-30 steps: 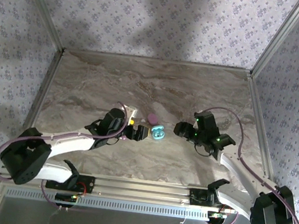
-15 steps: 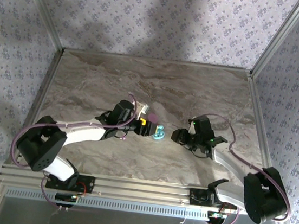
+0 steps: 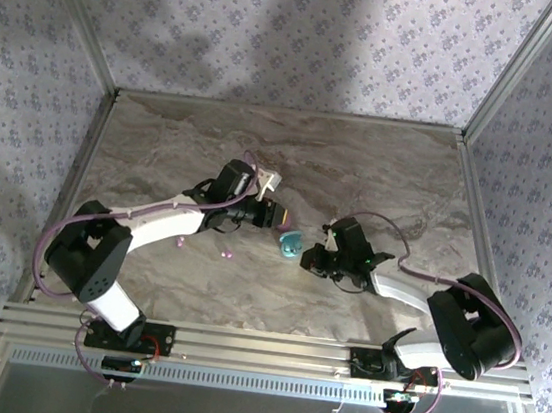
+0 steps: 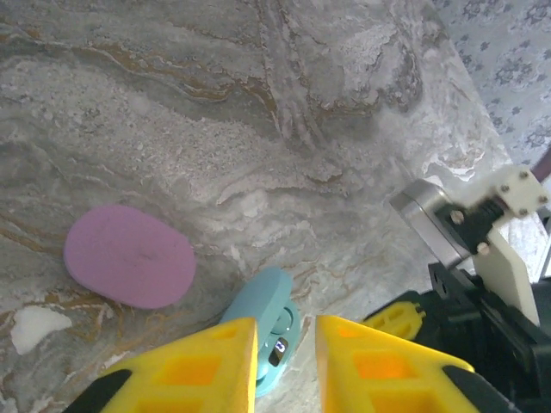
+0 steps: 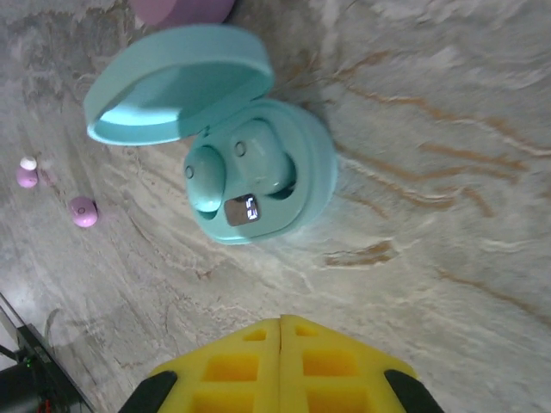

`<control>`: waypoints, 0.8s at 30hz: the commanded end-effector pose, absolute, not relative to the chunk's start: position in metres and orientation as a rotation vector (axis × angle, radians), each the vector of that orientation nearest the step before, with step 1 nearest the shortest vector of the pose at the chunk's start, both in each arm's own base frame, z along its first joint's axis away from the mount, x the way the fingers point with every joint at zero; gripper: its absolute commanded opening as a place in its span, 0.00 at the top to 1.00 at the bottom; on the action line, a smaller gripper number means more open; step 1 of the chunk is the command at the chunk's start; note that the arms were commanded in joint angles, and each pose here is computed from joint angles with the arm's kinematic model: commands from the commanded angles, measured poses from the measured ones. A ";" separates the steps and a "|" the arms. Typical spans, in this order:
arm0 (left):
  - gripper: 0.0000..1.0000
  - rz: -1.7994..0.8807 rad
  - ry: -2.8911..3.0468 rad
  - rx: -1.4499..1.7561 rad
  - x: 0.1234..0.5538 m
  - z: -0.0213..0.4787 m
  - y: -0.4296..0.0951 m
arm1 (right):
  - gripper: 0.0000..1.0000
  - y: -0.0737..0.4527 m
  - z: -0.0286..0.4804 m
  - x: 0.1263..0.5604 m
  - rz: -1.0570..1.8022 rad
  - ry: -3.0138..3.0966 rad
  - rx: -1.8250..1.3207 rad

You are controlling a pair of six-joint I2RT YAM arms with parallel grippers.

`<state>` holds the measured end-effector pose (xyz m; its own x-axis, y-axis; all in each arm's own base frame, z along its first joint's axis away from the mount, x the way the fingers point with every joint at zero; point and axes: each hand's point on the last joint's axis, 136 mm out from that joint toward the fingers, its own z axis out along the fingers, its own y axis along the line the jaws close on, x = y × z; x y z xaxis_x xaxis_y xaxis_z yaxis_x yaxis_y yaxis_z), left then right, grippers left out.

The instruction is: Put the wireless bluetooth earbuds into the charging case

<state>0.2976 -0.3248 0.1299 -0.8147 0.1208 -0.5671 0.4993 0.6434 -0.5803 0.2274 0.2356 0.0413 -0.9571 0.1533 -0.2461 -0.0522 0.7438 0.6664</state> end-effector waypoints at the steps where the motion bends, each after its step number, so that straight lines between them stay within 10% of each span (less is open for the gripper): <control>1: 0.76 -1.011 2.478 0.509 0.295 0.116 -0.324 | 1.00 0.231 0.036 0.230 0.988 2.642 0.141; 24: 0.79 -1.010 2.619 0.557 0.298 0.077 -0.337 | 1.00 0.221 0.026 0.247 0.927 2.630 0.215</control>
<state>0.2995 -0.3328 0.0771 -0.8887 0.2277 -0.3981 0.4341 0.6975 -0.5701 0.2408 0.2238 0.0275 -0.9356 0.2342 -0.2641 0.0126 0.7699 0.6381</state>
